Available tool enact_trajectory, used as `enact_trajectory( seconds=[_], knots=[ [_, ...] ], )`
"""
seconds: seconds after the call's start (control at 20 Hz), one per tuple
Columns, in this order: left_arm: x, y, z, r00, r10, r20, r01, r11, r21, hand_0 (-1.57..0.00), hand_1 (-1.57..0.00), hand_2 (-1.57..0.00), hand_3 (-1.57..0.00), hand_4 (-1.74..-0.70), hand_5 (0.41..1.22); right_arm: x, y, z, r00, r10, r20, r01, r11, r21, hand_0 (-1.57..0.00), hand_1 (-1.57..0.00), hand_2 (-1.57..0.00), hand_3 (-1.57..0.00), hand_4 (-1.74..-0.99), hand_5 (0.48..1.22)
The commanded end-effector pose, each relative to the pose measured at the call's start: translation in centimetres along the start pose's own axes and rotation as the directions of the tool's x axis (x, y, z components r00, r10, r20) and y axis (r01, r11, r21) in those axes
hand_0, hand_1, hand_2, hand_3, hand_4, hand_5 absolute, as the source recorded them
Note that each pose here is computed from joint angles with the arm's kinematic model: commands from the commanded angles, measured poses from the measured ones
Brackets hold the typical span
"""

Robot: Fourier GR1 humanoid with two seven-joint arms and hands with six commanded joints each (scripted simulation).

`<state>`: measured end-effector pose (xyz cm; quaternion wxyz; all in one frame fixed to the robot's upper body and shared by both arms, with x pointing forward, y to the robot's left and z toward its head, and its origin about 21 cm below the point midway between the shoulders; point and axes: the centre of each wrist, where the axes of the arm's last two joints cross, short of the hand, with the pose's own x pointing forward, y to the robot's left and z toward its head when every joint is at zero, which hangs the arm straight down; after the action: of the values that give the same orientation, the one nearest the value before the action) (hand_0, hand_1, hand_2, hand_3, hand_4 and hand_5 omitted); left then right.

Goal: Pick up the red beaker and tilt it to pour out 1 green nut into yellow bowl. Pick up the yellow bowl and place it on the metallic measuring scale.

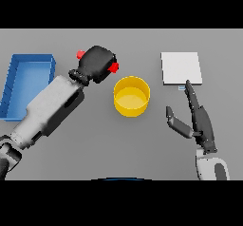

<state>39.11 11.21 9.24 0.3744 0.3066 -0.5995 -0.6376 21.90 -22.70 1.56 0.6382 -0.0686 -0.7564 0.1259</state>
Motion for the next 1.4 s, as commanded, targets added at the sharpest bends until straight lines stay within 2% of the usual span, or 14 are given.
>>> enact_trajectory(
  seconds=[0.0, 0.1, 0.3, 0.5, 0.65, 0.7, 0.95, 1.15, 1.35],
  knots=[
    [0.0, 0.3, -0.3, 0.998, -0.055, 0.023, 0.056, 0.998, -0.031, -1.57, -1.57, -1.57, -1.57, -1.69, 1.198, -0.2, 0.0, 0.2, 1.0, 0.006, 0.009, -0.006, 1.0, 0.0, 0.0, 0.0, 0.0, 0.0, -1.261, 0.715],
    [0.8, 0.7, -1.1, 0.983, -0.172, 0.067, 0.177, 0.98, -0.088, -1.57, -1.57, -1.57, -1.57, -1.61, 1.206, -0.1, 0.2, -0.1, 1.0, -0.005, -0.007, 0.004, 1.0, -0.011, 0.0, 0.0, 0.0, 0.0, -1.258, 0.697],
    [2.9, 1.6, -2.6, 0.93, -0.338, 0.146, 0.361, 0.914, -0.185, -1.57, -1.57, -1.57, -1.57, -1.68, 1.215, -0.3, 0.5, 0.0, 1.0, -0.012, -0.016, 0.011, 0.999, -0.036, 0.0, 0.0, 0.0, 0.0, -1.225, 0.663],
    [4.3, 1.8, -3.6, 0.855, -0.475, 0.207, 0.515, 0.825, -0.234, -1.57, -1.57, -1.57, -1.57, -1.72, 1.219, -0.5, 0.5, -0.1, 1.0, 0.007, -0.016, -0.007, 0.999, -0.044, 0.0, 0.0, 0.0, 0.0, -1.193, 0.649],
    [4.3, 2.6, -4.1, 0.778, -0.581, 0.239, 0.628, 0.738, -0.247, -1.57, -1.57, -1.57, -1.57, -1.73, 1.22, -0.3, 0.7, -0.2, 1.0, 0.011, -0.003, -0.011, 0.999, -0.041, 0.0, 0.0, 0.0, 0.0, -1.191, 0.649],
    [4.7, 2.5, -4.2, 0.75, -0.616, 0.243, 0.661, 0.71, -0.242, -1.57, -1.57, -1.57, -1.57, -1.73, 1.22, -0.3, 0.8, 0.0, 1.0, 0.031, 0.002, -0.031, 0.999, -0.041, 0.0, 0.0, 0.0, 0.0, -1.188, 0.647],
    [5.8, 2.1, -4.7, 0.595, -0.729, 0.337, 0.802, 0.568, -0.187, -1.57, -1.57, -1.57, -1.57, -1.74, 1.221, -0.2, 0.5, -0.1, 1.0, 0.018, -0.02, -0.019, 0.998, -0.057, 0.0, 0.0, 0.0, 0.0, -1.169, 0.624],
    [7.0, 1.9, -5.4, 0.452, -0.811, 0.371, 0.891, 0.433, -0.137, -1.57, -1.57, -1.57, -1.57, -1.73, 1.221, -0.2, 0.8, -0.3, 1.0, 0.018, -0.017, -0.019, 0.998, -0.059, 0.0, 0.0, 0.0, 0.0, -1.162, 0.627],
    [8.1, 2.1, -5.6, 0.355, -0.846, 0.397, 0.933, 0.346, -0.098, -1.57, -1.57, -1.57, -1.57, -1.73, 1.221, -0.3, 0.5, -0.2, 0.999, 0.043, -0.012, -0.044, 0.997, -0.057, 0.0, 0.0, 0.0, 0.0, -1.161, 0.634]
  ],
)
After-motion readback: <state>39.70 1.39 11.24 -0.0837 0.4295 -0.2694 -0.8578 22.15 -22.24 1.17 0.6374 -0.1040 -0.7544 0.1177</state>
